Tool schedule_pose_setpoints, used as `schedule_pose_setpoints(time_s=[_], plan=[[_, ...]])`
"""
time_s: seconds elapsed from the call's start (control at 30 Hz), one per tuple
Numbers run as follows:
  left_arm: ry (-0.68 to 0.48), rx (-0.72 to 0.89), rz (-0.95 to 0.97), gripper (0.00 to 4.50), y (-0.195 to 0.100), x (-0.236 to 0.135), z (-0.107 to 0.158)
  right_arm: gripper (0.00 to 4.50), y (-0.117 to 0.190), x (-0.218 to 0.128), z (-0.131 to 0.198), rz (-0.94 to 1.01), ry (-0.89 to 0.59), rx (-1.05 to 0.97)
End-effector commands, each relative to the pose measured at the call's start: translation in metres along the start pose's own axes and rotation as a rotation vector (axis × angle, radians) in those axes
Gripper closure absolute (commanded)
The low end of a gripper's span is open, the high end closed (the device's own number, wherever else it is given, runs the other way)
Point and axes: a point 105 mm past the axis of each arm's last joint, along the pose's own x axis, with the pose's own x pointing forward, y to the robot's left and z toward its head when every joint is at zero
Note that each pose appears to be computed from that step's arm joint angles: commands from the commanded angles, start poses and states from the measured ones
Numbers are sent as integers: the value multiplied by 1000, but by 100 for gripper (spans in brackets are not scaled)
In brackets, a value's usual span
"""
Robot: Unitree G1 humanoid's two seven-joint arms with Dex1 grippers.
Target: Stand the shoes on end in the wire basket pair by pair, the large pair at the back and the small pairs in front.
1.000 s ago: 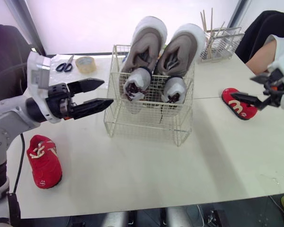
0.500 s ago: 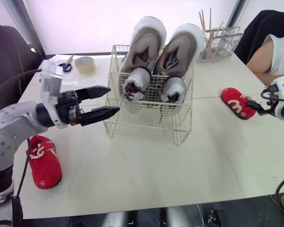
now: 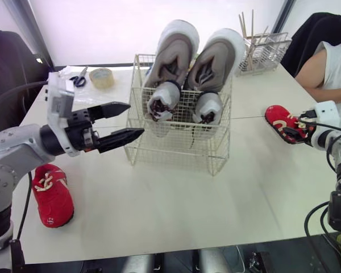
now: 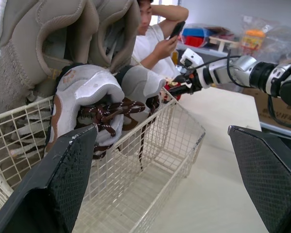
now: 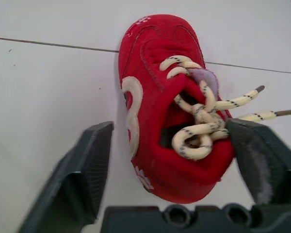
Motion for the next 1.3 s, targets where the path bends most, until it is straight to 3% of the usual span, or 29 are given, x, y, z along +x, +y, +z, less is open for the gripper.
schedule_pose_setpoints(time_s=[0.03, 0.17, 0.2, 0.37, 0.5, 0.9, 1.07, 1.3], plan=[[-20, 58, 9, 0, -1, 1, 10, 242, 1, 1, 1, 3, 16, -34], [-24, 69, 8, 0, 0, 6, 11, 439, 2, 2, -7, 1, 55, -92], [-24, 71, 7, 0, 0, 7, 11, 445, 3, 3, -8, 1, 58, -103], [-24, 83, 2, 0, 1, 11, 12, 445, 0, 0, 9, -6, -5, -122], [-41, 93, 7, 0, 4, 13, 15, 445, -7, -16, 52, 12, -122, -124], [-199, 22, 11, 0, 39, 31, 47, 445, 15, -126, 180, 82, -512, -285], [-245, -34, -64, 0, 53, 39, 67, 445, 55, -192, 237, 200, -836, -420], [-279, -166, -151, 0, 64, 39, 90, 445, 118, -235, 256, 448, -1018, -582]])
